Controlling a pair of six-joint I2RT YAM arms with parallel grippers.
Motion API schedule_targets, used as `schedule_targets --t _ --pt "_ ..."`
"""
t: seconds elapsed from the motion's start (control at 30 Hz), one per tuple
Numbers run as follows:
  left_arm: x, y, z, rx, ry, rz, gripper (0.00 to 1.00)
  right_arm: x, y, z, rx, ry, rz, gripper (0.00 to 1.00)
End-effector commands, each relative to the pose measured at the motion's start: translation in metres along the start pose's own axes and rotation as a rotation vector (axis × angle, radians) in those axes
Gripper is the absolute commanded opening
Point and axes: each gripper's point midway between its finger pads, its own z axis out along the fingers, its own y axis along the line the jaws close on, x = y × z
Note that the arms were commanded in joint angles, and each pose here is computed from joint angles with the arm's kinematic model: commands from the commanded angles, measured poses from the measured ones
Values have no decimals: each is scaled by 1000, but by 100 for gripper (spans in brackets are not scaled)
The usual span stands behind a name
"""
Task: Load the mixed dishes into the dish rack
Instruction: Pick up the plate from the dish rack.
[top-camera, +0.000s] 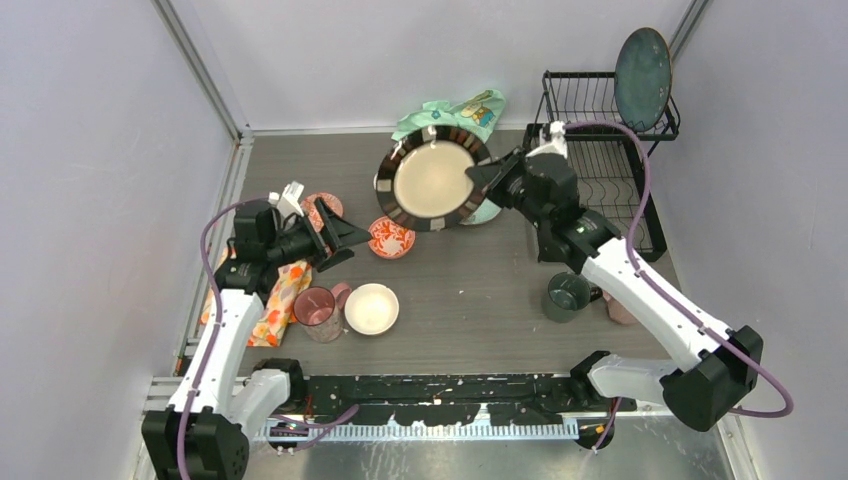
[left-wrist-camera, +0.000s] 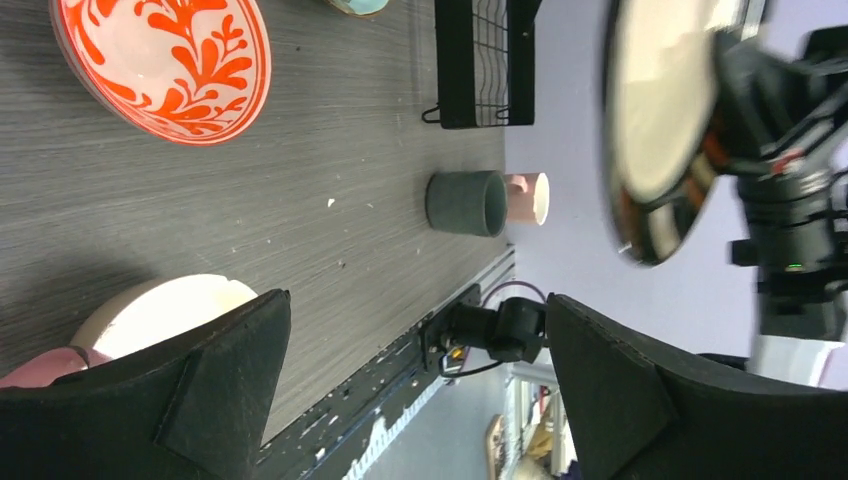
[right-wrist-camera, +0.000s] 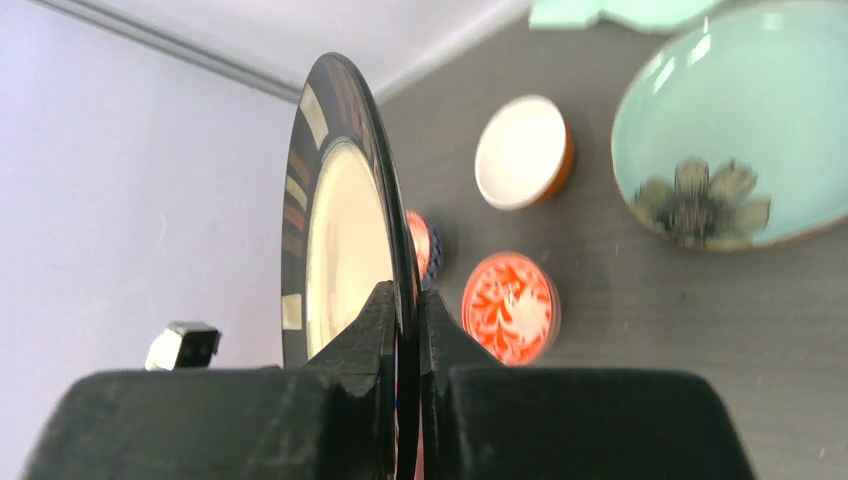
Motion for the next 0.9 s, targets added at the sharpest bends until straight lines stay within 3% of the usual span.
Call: schedule_targets --t 0.0,0.3,0.53,0.7,0.87 --pt "3 -5 -12 -62 -12 175 100 -112 97 -44 -229 -358 -25 1" --pt "1 30 -16 -232 -33 346 100 -200 122 -70 -165 -607 -151 1" --pt "10 19 -25 -274 4 420 100 -262 100 -73 -56 -739 -212 0" --pt "15 40 -23 -330 10 440 100 -303 92 -91 4 -844 -257 1" --pt "20 37 -26 -319 22 457 100 -336 93 -115 62 -958 -366 1"
